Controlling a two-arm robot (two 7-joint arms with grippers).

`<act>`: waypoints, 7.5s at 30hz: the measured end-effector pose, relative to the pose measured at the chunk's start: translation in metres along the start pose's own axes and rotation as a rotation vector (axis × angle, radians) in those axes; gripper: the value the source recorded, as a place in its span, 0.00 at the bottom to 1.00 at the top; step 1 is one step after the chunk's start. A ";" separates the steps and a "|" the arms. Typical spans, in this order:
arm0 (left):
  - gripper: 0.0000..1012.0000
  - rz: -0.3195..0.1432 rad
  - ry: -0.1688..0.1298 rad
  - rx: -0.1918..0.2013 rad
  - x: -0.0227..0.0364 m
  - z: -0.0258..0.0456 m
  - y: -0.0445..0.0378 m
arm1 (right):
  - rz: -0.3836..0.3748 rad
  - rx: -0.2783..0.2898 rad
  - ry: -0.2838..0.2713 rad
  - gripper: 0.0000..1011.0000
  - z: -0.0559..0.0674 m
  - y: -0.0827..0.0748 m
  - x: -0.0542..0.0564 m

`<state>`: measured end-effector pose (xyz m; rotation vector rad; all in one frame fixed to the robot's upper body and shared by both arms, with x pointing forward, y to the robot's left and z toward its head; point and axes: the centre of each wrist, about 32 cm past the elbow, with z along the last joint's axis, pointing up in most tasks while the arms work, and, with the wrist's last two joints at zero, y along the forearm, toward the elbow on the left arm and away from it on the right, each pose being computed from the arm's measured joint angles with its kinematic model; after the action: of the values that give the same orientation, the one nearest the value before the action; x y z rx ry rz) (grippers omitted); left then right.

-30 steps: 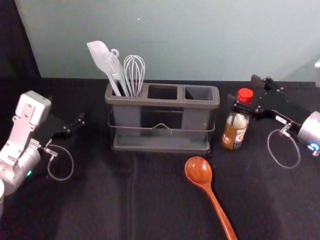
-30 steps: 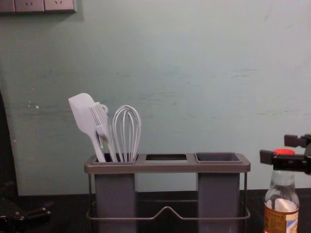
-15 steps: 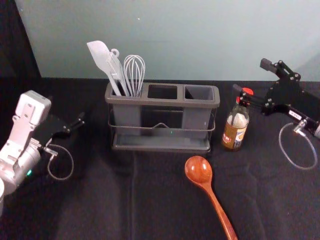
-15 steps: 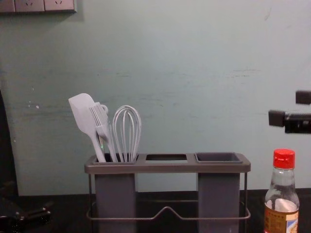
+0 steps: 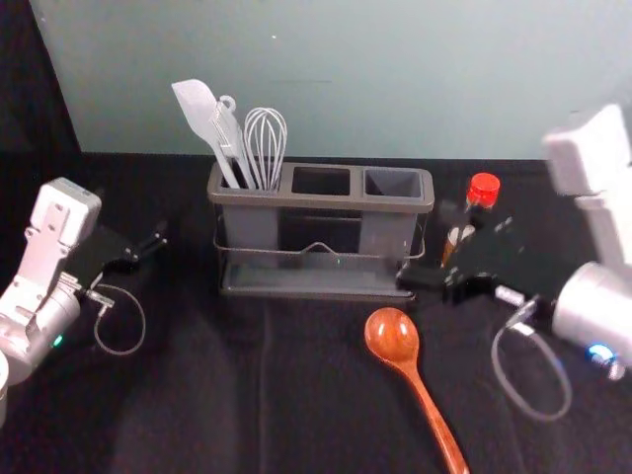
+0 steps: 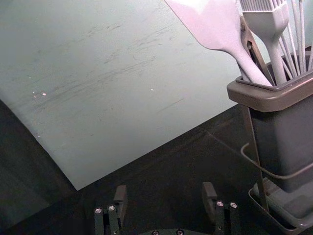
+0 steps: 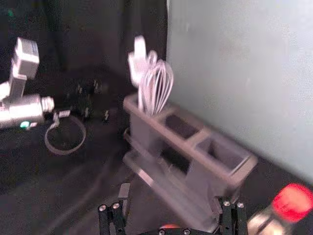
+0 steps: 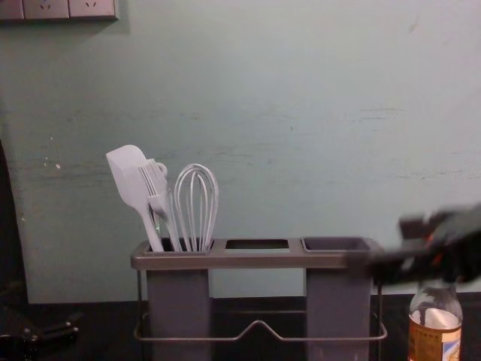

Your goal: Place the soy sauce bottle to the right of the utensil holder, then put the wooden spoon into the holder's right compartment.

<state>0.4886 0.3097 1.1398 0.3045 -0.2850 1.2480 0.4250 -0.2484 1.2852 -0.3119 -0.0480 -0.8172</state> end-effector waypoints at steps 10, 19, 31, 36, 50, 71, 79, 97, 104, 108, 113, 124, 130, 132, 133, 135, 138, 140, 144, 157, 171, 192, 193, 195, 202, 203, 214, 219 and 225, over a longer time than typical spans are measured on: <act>0.99 0.000 0.000 0.000 0.0000 0.0000 0.0000 | -0.057 -0.287 0.153 0.99 0.003 0.032 -0.030; 0.99 0.000 0.000 0.000 0.0000 0.0000 0.0000 | -0.120 -0.405 0.225 0.99 -0.006 0.051 -0.036; 0.99 0.000 0.000 0.000 0.0000 0.0000 0.0000 | -0.125 -0.465 0.295 0.99 -0.021 0.072 -0.029; 0.99 0.000 0.000 0.000 0.0000 0.0000 0.0000 | -0.114 -0.479 0.309 0.99 -0.027 0.082 -0.025; 0.99 0.000 0.000 0.000 0.0000 0.0000 0.0000 | -0.139 -0.494 0.309 0.99 -0.030 0.099 -0.023; 0.99 0.000 0.000 0.000 0.0000 0.0000 0.0000 | -0.145 -0.512 0.314 0.99 -0.039 0.106 -0.024; 0.99 0.000 0.000 0.000 0.0000 0.0000 0.0000 | -0.143 -0.506 0.309 0.99 -0.043 0.110 -0.023; 0.99 0.000 0.000 0.000 0.0000 0.0000 0.0000 | -0.140 -0.506 0.308 0.91 -0.043 0.110 -0.023; 0.99 0.000 0.000 0.000 0.0000 0.0000 0.0000 | -0.141 -0.507 0.309 0.82 -0.043 0.110 -0.023; 0.99 0.000 0.000 0.000 0.0000 0.0000 0.0000 | -0.142 -0.507 0.309 0.82 -0.043 0.110 -0.023; 0.99 0.000 0.000 0.000 0.0000 0.0000 0.0000 | -0.135 -0.493 0.305 0.82 -0.043 0.108 -0.023; 0.99 0.000 0.000 0.000 0.0000 0.0000 0.0000 | -0.063 -0.246 0.252 0.82 -0.038 0.073 -0.014; 0.99 0.000 0.000 0.000 0.0000 0.0000 0.0000 | -0.014 -0.032 0.177 0.82 -0.032 0.044 -0.007; 0.99 0.000 0.000 0.000 0.0000 0.0000 0.0000 | -0.002 0.021 0.155 0.82 -0.030 0.037 -0.006; 0.99 0.000 0.000 0.000 0.0000 0.0000 0.0000 | 0.007 0.076 0.129 0.82 -0.028 0.030 -0.004; 0.99 0.000 0.000 0.000 0.0000 0.0000 0.0000 | 0.014 0.150 0.091 0.82 -0.025 0.022 -0.002; 0.99 0.000 0.000 0.000 0.0000 0.0000 0.0000 | 0.013 0.241 0.046 0.82 -0.019 0.015 0.004; 0.99 0.000 0.000 0.000 0.0000 0.0000 0.0000 | 0.007 0.300 0.021 0.82 -0.013 0.012 0.008; 0.99 0.000 0.000 0.000 0.0000 0.0000 0.0000 | -0.027 0.391 -0.010 0.82 0.005 0.014 0.017; 0.99 0.000 0.000 0.000 0.0000 0.0000 0.0000 | -0.087 0.474 -0.002 0.82 0.040 0.057 0.037; 0.99 0.000 0.000 0.000 0.0000 0.0000 0.0000 | -0.139 0.448 -0.062 0.82 0.052 0.113 0.057; 0.99 0.000 0.000 0.000 0.0000 0.0000 0.0000 | -0.137 0.395 -0.057 0.82 0.035 0.150 0.063; 0.99 0.000 0.000 0.000 0.0000 0.0000 0.0000 | -0.132 0.389 -0.055 0.82 0.033 0.150 0.062; 0.99 0.000 0.000 0.000 0.0000 0.0000 0.0000 | -0.125 0.380 -0.053 0.82 0.031 0.148 0.062; 0.99 0.000 0.000 0.000 0.0000 0.0000 0.0000 | -0.117 0.372 -0.028 0.82 0.029 0.127 0.059; 0.99 0.000 0.000 0.000 0.0000 0.0000 0.0000 | -0.112 0.373 -0.018 0.82 0.030 0.120 0.058; 0.99 0.000 0.000 0.000 0.0000 0.0000 0.0000 | -0.061 0.348 0.033 0.82 0.029 0.079 0.056; 0.99 0.000 0.000 0.000 0.0000 0.0000 0.0000 | -0.060 0.333 0.037 0.82 0.023 0.067 0.056; 0.99 0.000 0.000 0.000 0.0000 0.0000 0.0000 | -0.079 0.313 0.024 0.82 0.013 0.065 0.053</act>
<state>0.4886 0.3096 1.1398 0.3044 -0.2851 1.2479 0.5094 -0.2403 1.2894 -0.0048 -0.1648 -0.8778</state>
